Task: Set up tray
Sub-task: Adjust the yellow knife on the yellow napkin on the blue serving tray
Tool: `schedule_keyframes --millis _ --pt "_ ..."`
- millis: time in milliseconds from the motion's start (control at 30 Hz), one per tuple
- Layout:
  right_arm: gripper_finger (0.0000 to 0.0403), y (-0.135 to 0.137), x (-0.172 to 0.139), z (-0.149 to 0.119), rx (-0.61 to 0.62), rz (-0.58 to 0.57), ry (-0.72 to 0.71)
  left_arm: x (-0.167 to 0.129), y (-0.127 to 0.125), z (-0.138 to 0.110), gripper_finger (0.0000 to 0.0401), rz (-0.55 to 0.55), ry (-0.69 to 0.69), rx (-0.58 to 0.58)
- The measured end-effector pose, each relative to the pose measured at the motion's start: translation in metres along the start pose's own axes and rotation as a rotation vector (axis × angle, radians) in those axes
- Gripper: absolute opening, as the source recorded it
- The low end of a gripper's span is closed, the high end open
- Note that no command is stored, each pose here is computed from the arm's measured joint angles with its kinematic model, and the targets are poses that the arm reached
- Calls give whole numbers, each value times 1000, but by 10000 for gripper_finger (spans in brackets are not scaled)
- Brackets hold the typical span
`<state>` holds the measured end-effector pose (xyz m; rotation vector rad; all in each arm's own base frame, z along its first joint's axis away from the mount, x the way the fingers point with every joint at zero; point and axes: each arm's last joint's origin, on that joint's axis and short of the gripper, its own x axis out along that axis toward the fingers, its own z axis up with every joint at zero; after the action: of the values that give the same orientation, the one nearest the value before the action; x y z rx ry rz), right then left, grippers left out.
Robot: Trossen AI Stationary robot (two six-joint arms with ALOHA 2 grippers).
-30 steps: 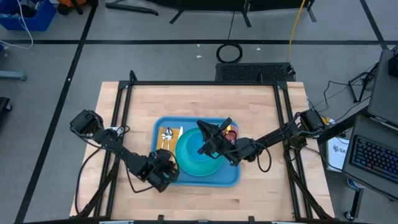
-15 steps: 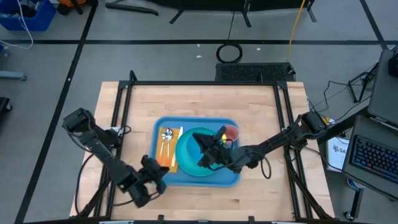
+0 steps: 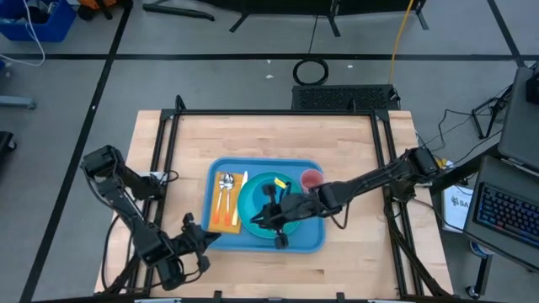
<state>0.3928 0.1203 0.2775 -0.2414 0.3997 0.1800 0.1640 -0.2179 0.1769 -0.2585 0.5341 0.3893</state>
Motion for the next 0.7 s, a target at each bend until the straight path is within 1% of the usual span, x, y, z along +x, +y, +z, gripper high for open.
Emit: schedule_keyframes --millis 67,133,167,233,267,367,500,567,633,700 --pt "7 -6 0 -6 60 89 92 -2 2 -1 4 16 -28 26" --pt "3 -11 8 -11 123 89 112 -3 5 -1 9 37 -56 33" --pt "2 -14 10 -13 130 61 108 -3 7 -1 12 47 -64 38" --pt "2 -17 12 -17 137 -33 98 -2 9 0 17 68 -72 52" --pt "2 -17 13 -17 151 -65 71 0 10 1 18 77 -72 54" --pt "1 -16 14 -13 139 -98 -14 6 13 5 15 108 -59 56" --pt "1 -13 13 -9 106 -140 -58 13 15 9 4 135 -26 99" --pt "1 -10 10 -6 79 -157 -55 14 16 9 7 139 -26 102" --pt "0 -8 4 -6 93 -248 -34 13 15 9 14 139 -45 100" --pt "0 -5 -11 -6 52 -324 -7 11 15 9 14 136 -64 107"
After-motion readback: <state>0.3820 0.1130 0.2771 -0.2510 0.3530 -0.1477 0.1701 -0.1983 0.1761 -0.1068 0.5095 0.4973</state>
